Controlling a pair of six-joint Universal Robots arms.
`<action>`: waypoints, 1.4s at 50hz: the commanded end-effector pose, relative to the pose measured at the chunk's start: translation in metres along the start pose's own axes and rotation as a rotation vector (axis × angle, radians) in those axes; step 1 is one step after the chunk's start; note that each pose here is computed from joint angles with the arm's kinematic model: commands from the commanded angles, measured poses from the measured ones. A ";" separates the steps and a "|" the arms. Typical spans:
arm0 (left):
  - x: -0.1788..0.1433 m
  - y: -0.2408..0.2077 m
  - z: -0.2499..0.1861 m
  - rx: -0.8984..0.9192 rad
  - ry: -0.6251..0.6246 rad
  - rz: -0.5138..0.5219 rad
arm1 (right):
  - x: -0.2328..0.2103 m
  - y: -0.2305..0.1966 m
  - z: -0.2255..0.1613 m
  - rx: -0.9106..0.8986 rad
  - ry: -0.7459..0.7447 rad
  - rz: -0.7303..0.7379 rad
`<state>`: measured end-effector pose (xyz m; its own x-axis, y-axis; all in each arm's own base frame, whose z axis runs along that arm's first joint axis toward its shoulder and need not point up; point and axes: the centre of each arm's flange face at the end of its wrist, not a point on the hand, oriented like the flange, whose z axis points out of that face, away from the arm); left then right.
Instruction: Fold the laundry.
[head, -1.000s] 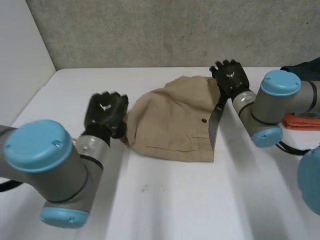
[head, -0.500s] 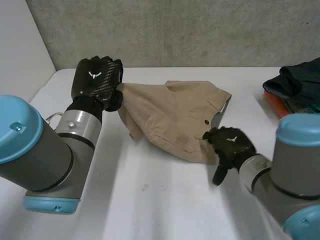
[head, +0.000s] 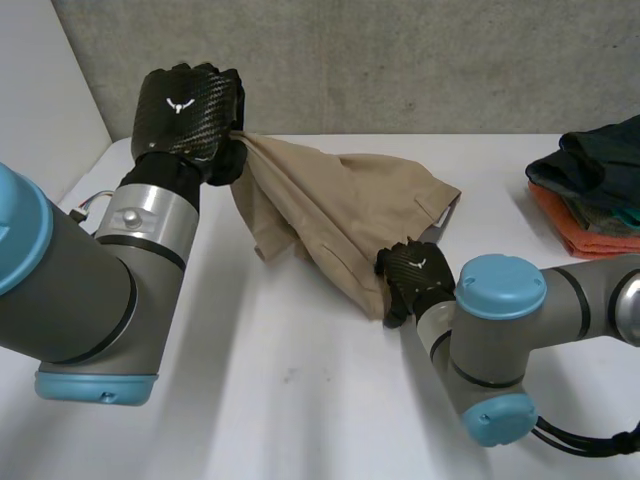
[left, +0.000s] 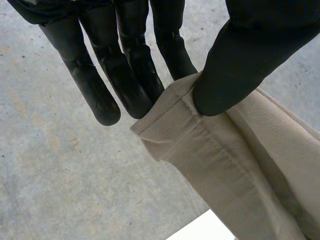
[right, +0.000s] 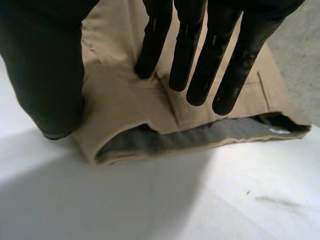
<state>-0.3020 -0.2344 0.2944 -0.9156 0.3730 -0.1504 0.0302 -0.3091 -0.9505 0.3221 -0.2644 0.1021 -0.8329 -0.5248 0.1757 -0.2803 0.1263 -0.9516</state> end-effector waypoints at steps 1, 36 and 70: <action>-0.002 -0.006 -0.001 0.014 -0.005 -0.006 | 0.001 -0.004 0.010 0.035 0.016 -0.004; -0.009 -0.017 -0.012 -0.021 -0.002 0.015 | 0.063 -0.109 -0.031 0.133 0.076 -0.145; 0.011 0.089 0.070 -0.156 0.099 0.254 | 0.098 -0.128 0.002 -0.122 0.056 -0.485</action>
<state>-0.3215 -0.2660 0.2261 -0.7849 0.4591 -0.4162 0.3765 -0.1801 -0.9087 0.2645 -0.2951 0.2439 -0.5539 -0.5985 0.5788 -0.7216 -0.0016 -0.6923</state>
